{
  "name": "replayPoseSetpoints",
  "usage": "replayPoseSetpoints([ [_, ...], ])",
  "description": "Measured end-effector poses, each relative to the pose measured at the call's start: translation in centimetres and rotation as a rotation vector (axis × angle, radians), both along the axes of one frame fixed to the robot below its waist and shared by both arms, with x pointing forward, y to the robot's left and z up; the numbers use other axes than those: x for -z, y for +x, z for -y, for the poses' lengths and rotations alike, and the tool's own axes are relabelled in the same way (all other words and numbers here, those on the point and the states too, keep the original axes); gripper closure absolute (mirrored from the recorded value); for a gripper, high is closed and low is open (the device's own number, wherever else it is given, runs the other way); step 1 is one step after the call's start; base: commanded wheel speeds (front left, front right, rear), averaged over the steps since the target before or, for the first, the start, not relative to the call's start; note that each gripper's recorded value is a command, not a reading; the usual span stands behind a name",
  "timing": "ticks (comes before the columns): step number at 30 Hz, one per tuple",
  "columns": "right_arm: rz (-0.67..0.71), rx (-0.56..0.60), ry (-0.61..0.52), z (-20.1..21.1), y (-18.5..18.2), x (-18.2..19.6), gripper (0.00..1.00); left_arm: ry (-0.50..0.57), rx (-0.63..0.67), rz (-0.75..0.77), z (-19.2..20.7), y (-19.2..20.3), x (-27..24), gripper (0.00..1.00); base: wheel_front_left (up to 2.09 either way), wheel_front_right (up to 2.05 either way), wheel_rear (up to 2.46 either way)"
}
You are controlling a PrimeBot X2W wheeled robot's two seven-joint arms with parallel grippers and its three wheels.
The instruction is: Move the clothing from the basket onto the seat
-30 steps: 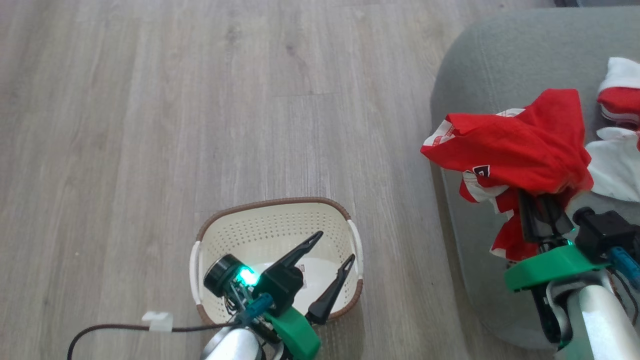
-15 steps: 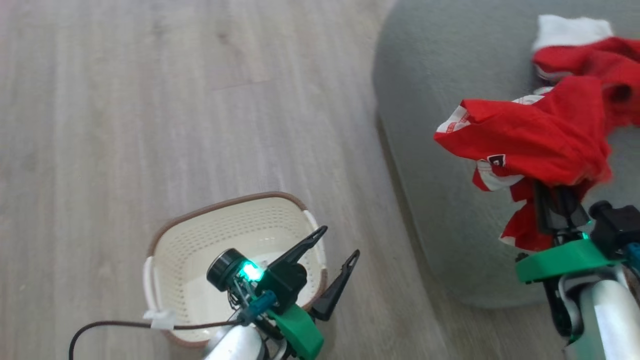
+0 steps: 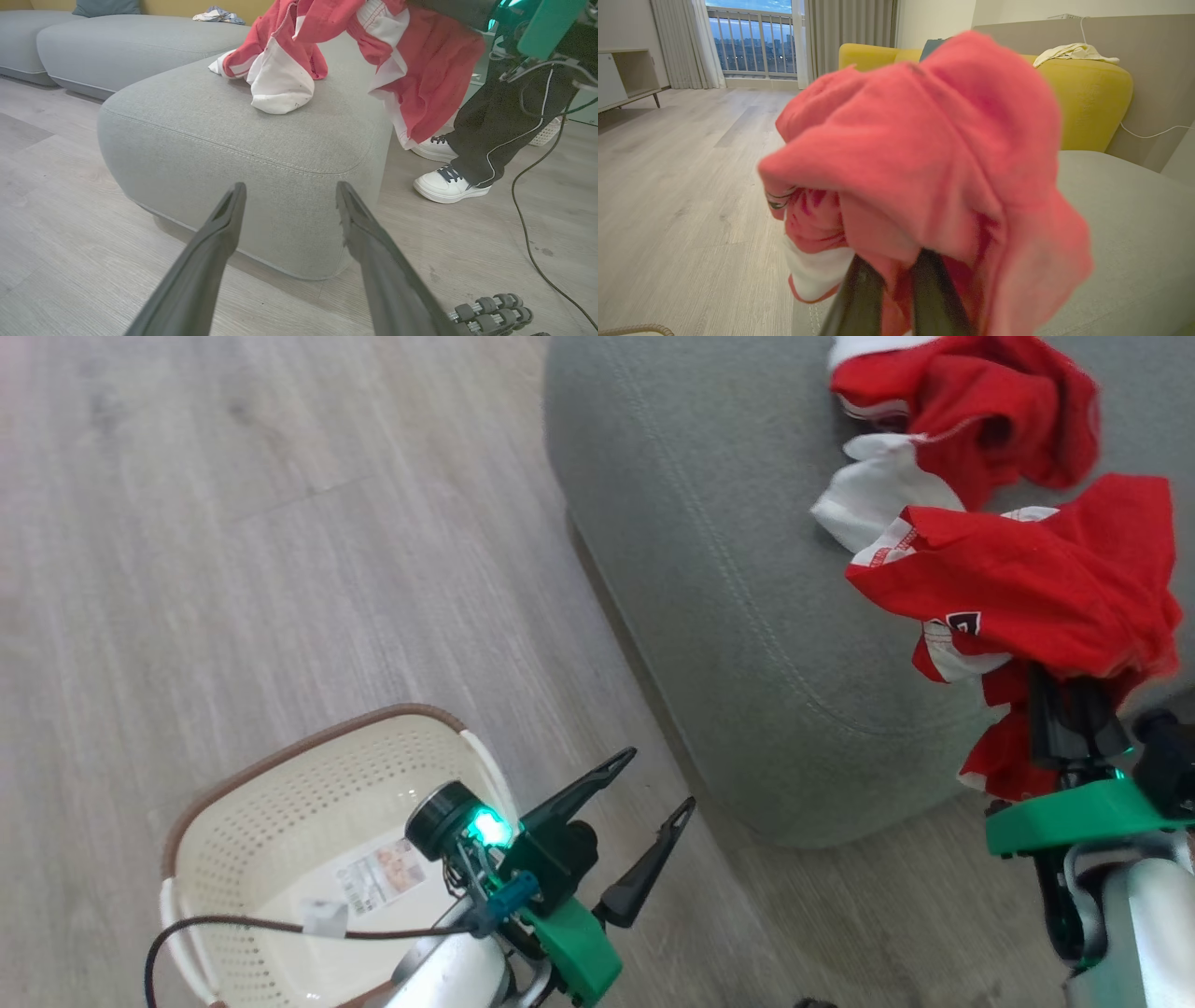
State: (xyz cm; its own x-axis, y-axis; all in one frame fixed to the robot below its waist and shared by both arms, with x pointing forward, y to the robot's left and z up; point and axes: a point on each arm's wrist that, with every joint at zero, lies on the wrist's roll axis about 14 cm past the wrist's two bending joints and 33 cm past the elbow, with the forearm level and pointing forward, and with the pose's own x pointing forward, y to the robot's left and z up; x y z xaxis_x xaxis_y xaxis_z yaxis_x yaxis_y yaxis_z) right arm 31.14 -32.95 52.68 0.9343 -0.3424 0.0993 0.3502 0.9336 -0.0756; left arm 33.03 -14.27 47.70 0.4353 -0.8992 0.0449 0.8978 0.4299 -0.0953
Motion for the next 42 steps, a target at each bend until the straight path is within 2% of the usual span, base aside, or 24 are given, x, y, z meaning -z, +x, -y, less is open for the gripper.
replayPoseSetpoints([
  [6, -0.011, 0.051, -0.003, 1.2, -1.2, 0.1, 1.0, -0.014, 0.068, 0.006, 1.6, -1.0, -0.2, 0.0, 0.0, 0.0, 0.0],
  [19, 0.021, 0.041, -0.028, 1.5, -0.1, -1.0, 1.0, -0.008, 0.029, 0.004, 0.6, -0.4, -0.2, 0.0, 0.0, 0.0, 0.0],
  [29, 0.169, 0.039, -0.254, 5.2, 3.4, -9.7, 1.0, 0.011, 0.025, -0.029, 0.4, 0.3, 1.7, 0.0, 0.0, 0.0, 0.0],
  [35, 0.231, 0.029, -0.382, 6.7, 6.6, -14.2, 1.0, 0.012, 0.024, -0.028, 0.7, 2.0, 2.7, 0.0, 0.0, 0.0, 0.0],
  [42, 0.246, 0.045, -0.452, 8.9, 10.7, -16.5, 1.0, 0.049, 0.033, -0.073, 0.1, 3.2, 6.0, 0.0, 0.0, 0.0, 0.0],
])
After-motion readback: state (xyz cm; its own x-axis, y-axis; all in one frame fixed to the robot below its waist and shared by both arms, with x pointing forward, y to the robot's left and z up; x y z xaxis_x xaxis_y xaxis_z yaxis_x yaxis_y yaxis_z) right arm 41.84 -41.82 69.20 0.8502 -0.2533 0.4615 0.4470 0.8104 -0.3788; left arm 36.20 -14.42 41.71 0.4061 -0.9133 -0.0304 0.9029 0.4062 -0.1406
